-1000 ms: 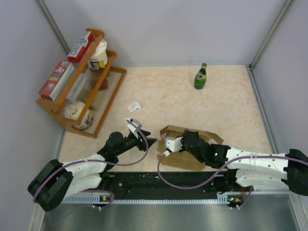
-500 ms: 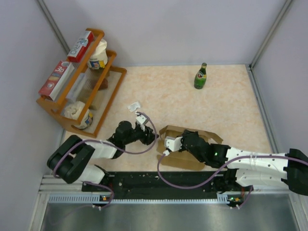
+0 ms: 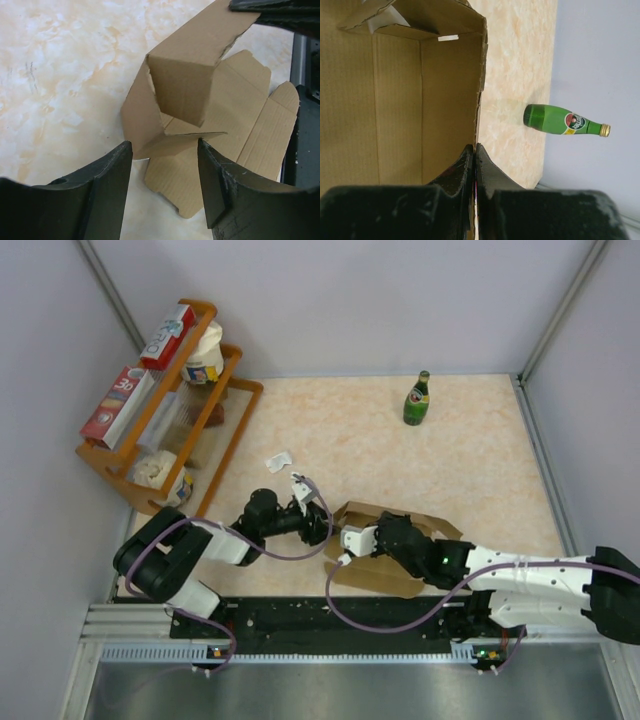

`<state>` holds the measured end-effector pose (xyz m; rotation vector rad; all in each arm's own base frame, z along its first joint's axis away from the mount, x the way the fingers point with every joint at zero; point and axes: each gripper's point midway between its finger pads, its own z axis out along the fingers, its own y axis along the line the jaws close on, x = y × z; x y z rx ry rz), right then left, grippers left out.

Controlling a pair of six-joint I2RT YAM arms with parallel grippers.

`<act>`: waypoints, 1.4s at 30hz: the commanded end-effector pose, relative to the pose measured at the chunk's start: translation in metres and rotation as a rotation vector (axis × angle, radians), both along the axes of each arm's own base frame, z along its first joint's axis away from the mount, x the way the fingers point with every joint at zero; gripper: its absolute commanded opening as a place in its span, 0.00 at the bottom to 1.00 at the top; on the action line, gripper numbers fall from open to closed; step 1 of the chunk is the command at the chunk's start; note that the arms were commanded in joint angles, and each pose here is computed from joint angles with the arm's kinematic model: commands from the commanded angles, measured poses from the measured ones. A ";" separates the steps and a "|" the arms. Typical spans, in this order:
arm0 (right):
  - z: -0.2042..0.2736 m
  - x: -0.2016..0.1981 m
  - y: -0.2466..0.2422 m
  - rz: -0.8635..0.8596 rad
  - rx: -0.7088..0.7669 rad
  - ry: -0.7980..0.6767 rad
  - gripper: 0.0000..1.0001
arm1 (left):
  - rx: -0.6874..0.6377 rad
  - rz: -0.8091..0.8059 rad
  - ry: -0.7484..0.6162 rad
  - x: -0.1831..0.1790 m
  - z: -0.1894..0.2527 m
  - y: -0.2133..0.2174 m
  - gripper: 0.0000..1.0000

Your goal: Fold the paper box

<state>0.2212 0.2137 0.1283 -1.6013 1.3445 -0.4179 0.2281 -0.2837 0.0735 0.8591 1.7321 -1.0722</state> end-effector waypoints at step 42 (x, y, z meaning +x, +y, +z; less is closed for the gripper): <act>-0.006 -0.007 0.014 0.027 0.009 0.056 0.03 | 0.021 0.099 -0.145 0.019 0.009 -0.041 0.63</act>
